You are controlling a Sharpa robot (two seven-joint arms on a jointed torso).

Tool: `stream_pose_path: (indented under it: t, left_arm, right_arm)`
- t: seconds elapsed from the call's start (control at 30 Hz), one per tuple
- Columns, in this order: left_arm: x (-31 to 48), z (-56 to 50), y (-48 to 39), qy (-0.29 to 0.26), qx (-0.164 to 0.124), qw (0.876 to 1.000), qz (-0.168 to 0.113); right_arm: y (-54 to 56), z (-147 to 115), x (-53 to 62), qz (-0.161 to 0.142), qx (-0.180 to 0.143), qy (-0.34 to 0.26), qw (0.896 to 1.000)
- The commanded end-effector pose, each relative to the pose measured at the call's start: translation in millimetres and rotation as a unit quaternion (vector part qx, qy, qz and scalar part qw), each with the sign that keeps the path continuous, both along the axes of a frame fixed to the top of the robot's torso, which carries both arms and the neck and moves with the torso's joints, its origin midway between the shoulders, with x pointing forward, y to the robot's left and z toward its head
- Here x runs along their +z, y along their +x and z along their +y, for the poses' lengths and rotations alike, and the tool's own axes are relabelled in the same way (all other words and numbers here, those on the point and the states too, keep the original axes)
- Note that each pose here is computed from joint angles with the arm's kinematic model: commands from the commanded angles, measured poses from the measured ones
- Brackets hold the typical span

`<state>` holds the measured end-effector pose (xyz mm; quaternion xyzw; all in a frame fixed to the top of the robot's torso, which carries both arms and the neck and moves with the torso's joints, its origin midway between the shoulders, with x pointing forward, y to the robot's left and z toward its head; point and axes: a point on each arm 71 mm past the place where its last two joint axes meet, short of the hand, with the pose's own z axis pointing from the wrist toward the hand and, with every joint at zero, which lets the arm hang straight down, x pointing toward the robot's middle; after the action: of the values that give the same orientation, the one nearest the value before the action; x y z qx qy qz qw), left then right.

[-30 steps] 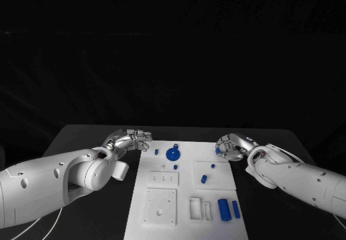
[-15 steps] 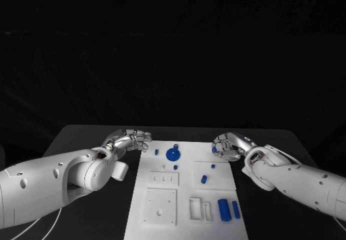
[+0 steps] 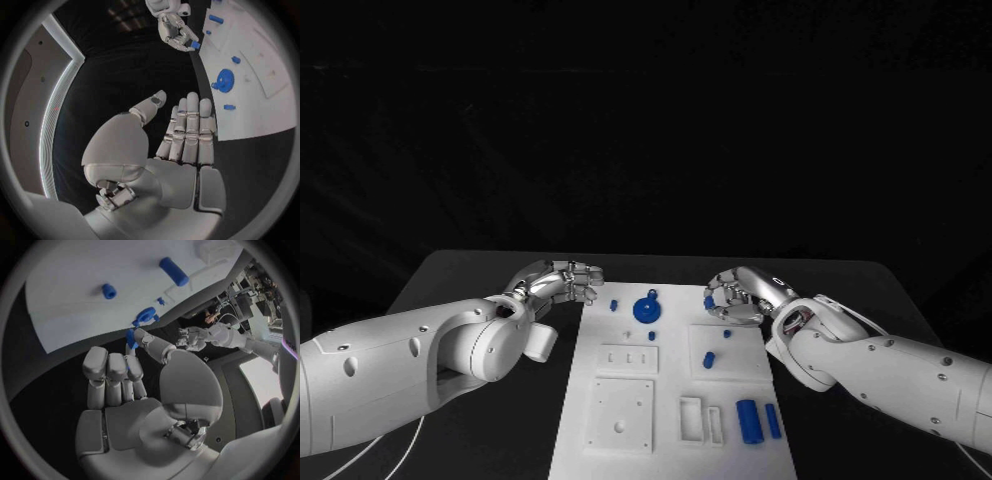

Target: Assemble the parts on the task board

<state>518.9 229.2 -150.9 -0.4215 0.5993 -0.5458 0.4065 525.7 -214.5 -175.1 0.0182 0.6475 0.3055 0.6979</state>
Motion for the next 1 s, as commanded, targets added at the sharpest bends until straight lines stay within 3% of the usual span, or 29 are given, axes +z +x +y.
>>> stream_pose_path:
  t: [0.03,0.2,0.47,0.77,1.0]
  left_arm:
    - [-4.8,-2.6,0.3,0.018,-0.001,1.0,0.019]
    - [-12.6,-9.9,-2.1,0.055,-0.019,0.997,0.042]
    - [-25.2,-29.2,-12.8,0.104,-0.071,0.988,0.086]
    - [-30.1,-45.0,-18.2,0.138,-0.093,0.981,0.096]
    - [-30.3,-52.0,-19.0,0.142,-0.092,0.981,0.096]
  right_arm:
    - [-5.2,14,2.4,0.003,-0.017,0.009,1.0]
    - [-13.5,39,5.5,0.005,-0.001,0.013,1.0]
    - [-26.0,72,10.9,-0.011,0.017,-0.013,1.0]
    - [-37.2,95,15.4,-0.019,0.036,-0.023,0.999]
    - [-40.0,110,16.3,-0.015,0.052,-0.023,0.998]
